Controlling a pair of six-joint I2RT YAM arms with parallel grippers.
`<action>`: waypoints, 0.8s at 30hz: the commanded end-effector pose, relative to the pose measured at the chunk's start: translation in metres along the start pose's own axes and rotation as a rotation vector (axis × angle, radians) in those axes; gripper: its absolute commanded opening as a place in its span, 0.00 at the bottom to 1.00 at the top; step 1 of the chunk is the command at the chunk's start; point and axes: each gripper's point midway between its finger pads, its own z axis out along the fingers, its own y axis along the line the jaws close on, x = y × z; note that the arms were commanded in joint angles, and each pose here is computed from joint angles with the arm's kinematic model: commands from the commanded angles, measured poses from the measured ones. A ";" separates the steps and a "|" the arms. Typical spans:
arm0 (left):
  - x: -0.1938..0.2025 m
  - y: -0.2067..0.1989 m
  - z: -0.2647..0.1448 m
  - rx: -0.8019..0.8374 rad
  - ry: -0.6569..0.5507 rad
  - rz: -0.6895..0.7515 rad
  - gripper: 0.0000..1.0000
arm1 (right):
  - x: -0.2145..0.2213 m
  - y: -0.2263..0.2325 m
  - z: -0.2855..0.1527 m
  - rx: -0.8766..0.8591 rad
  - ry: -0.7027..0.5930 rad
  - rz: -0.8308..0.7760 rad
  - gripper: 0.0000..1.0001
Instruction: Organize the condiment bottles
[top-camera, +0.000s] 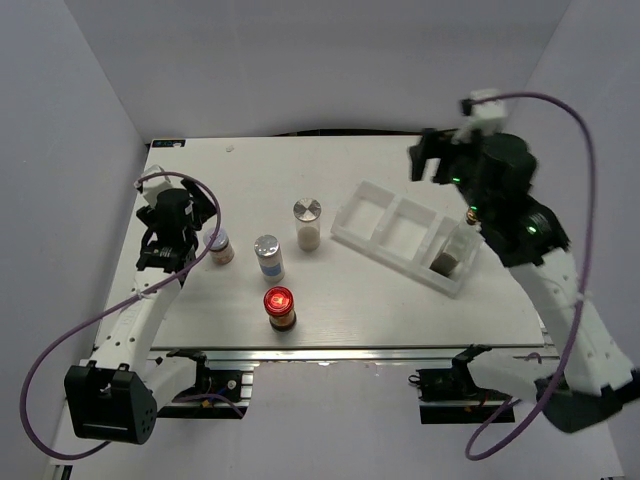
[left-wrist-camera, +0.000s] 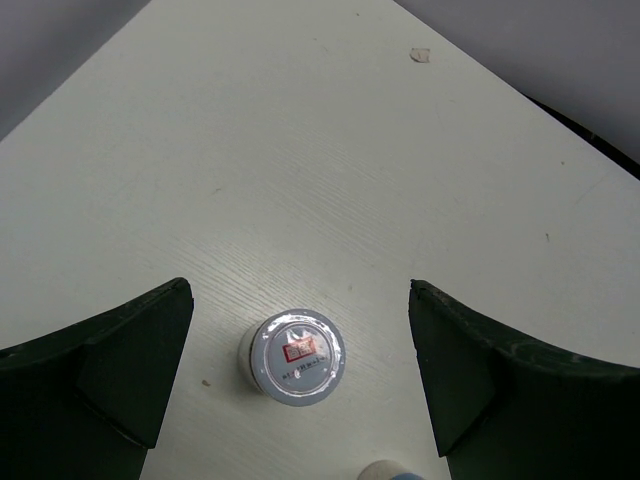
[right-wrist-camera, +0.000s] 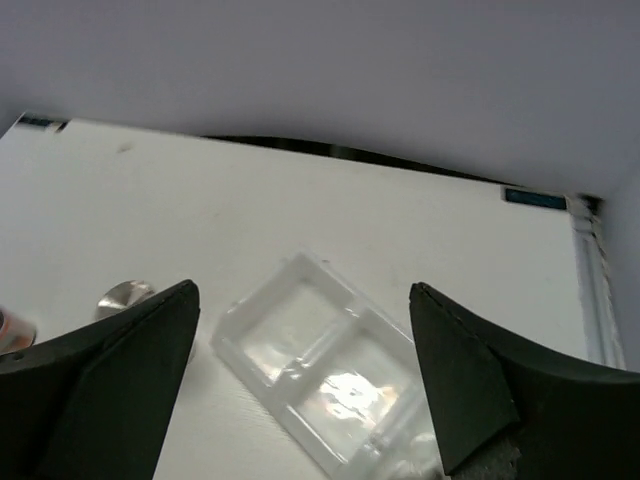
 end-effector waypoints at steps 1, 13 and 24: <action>-0.008 -0.022 -0.004 0.107 -0.001 -0.027 0.98 | 0.037 0.085 0.038 -0.199 0.125 -0.273 0.89; 0.021 -0.064 -0.019 0.282 0.119 -0.071 0.98 | 0.171 0.240 0.110 -0.760 0.453 -0.201 0.90; 0.073 -0.101 -0.039 0.307 0.253 0.057 0.98 | 0.235 0.239 0.140 -0.726 0.558 -0.269 0.89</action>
